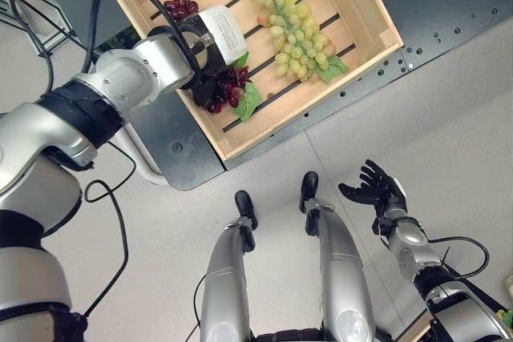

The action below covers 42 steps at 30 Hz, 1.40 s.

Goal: Pick up the fruits from the basket on one side to the basket on the other side

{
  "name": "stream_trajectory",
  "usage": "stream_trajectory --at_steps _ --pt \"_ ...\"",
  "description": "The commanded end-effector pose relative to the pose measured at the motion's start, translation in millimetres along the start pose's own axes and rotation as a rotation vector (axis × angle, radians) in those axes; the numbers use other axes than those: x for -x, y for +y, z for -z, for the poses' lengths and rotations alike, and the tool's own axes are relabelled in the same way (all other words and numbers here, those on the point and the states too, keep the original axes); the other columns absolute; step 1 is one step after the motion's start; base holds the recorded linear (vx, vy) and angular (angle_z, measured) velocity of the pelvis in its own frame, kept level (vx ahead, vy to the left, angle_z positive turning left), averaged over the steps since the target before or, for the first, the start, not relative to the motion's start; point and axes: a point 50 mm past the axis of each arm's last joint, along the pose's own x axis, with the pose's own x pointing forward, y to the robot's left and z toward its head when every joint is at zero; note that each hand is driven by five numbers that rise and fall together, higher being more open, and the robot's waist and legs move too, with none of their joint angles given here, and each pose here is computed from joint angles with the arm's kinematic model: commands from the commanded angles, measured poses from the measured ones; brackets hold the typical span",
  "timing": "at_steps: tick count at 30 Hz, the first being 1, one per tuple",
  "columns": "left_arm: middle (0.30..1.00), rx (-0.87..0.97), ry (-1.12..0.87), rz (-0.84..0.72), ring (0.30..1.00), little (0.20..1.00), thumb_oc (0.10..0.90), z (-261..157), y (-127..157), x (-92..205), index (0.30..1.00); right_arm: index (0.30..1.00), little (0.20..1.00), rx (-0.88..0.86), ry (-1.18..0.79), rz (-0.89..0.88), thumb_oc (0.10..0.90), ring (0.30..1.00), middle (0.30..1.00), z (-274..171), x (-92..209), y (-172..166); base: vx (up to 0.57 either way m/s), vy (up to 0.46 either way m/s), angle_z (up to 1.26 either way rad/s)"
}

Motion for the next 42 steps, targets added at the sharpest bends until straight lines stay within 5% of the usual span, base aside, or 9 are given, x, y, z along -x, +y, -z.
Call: stream_trajectory --at_steps 1,7,8,14,18,23,35,42 --pt "0.900 -0.023 0.293 0.161 0.900 0.900 0.800 55.1 -41.9 16.6 0.900 0.900 0.900 -0.056 -0.120 0.020 0.800 0.900 0.900 -20.4 -0.1 -4.3 0.00 0.000 0.00" --pt "0.900 0.036 0.264 0.110 0.900 0.900 0.800 44.4 -55.0 10.8 0.900 0.900 0.900 -0.078 -0.139 0.014 0.800 0.900 0.900 -25.6 -2.5 2.1 -0.01 0.008 -0.01" --pt "0.300 0.053 0.249 0.090 0.300 0.300 0.400 41.9 -54.8 9.7 0.300 0.900 0.900 -0.082 -0.143 0.014 0.800 0.900 0.900 -26.4 -2.9 2.6 -0.02 0.017 -0.03" --pt "0.300 0.216 0.149 -0.124 0.300 0.300 0.400 28.1 -45.4 6.3 0.300 0.900 0.900 -0.087 -0.157 0.033 0.800 0.900 0.900 -27.2 -2.3 2.9 -0.02 0.009 -0.01" --pt "0.300 0.684 0.071 -0.296 0.300 0.300 0.400 22.8 -36.4 9.6 0.300 0.900 0.900 -0.087 -0.158 0.056 0.800 0.900 0.900 -26.8 -0.6 -0.4 -0.01 0.015 -0.01" --pt "0.300 0.943 0.060 -0.396 0.300 0.300 0.400 20.0 -43.2 12.8 0.300 0.900 0.900 -0.083 -0.149 0.055 0.800 0.900 0.900 -24.8 0.9 -1.9 -0.02 0.029 -0.07" --pt "0.300 1.304 0.113 -0.648 0.300 0.300 0.400 15.6 -56.7 24.7 0.300 0.900 0.900 -0.085 -0.113 0.034 0.800 0.900 0.900 -6.4 12.4 1.4 0.01 0.011 -0.01" --pt "0.300 1.694 0.179 -0.846 0.300 0.300 0.400 2.9 -66.8 32.2 0.300 0.900 0.900 -0.095 -0.124 0.005 0.800 0.900 0.900 4.3 23.3 14.0 0.01 0.000 -0.01"
